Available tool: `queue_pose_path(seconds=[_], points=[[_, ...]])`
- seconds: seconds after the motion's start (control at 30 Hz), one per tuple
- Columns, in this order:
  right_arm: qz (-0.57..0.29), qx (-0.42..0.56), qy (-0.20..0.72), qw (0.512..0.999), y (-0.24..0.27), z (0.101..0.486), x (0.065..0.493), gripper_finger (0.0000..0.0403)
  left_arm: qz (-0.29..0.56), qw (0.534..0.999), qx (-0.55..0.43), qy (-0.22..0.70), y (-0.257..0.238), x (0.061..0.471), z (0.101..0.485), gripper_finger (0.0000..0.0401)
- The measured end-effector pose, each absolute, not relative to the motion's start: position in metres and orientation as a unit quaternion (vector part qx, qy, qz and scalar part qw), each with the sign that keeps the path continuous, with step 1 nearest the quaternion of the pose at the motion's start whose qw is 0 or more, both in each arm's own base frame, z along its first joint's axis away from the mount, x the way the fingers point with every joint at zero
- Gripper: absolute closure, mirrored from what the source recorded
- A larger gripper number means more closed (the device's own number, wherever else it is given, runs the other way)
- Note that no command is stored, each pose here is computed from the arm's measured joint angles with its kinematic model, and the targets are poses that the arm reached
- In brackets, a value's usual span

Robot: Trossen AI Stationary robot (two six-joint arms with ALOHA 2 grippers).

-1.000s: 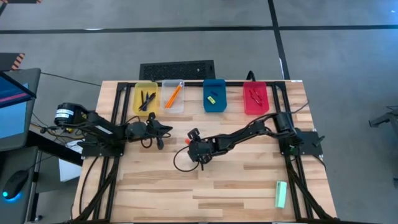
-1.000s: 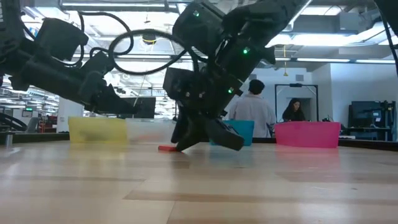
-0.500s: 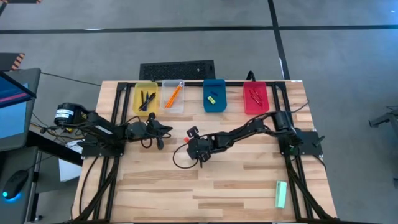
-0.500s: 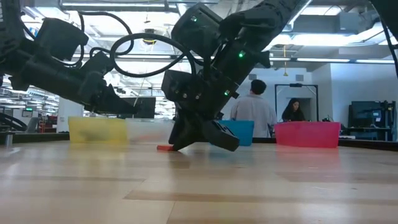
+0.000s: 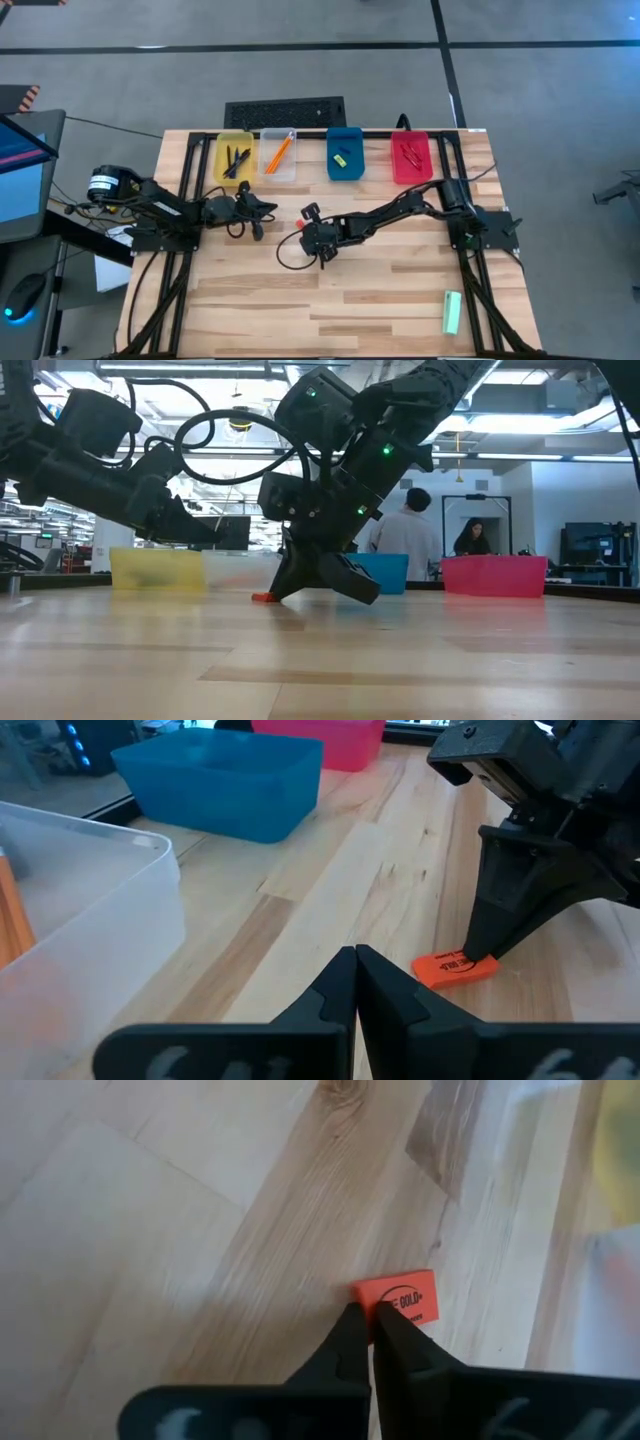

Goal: Sort crayons/erasers/pens/pencils in bins
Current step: Put the orange eraser into the blue bin

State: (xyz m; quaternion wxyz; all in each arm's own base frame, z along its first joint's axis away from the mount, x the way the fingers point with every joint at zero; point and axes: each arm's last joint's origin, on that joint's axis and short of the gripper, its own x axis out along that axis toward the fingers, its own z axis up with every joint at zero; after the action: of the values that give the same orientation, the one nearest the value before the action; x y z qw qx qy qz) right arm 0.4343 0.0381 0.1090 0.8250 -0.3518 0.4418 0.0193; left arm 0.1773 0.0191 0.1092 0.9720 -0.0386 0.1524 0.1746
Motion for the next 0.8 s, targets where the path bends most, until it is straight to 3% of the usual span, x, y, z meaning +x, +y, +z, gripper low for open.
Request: queue_pose_path(seconds=[0.37,0.8], points=[[0.005,-0.327,0.434,0.839,0.04,0.117,0.433,0.0397,0.174,0.972,-0.039,0.152,0.019,0.177,0.109,0.0401],[-0.028,-0.301,0.403,0.864,0.039,0.155,0.429,0.0399,0.174,0.972,-0.039,0.153,0.019,0.177,0.109,0.0401]])
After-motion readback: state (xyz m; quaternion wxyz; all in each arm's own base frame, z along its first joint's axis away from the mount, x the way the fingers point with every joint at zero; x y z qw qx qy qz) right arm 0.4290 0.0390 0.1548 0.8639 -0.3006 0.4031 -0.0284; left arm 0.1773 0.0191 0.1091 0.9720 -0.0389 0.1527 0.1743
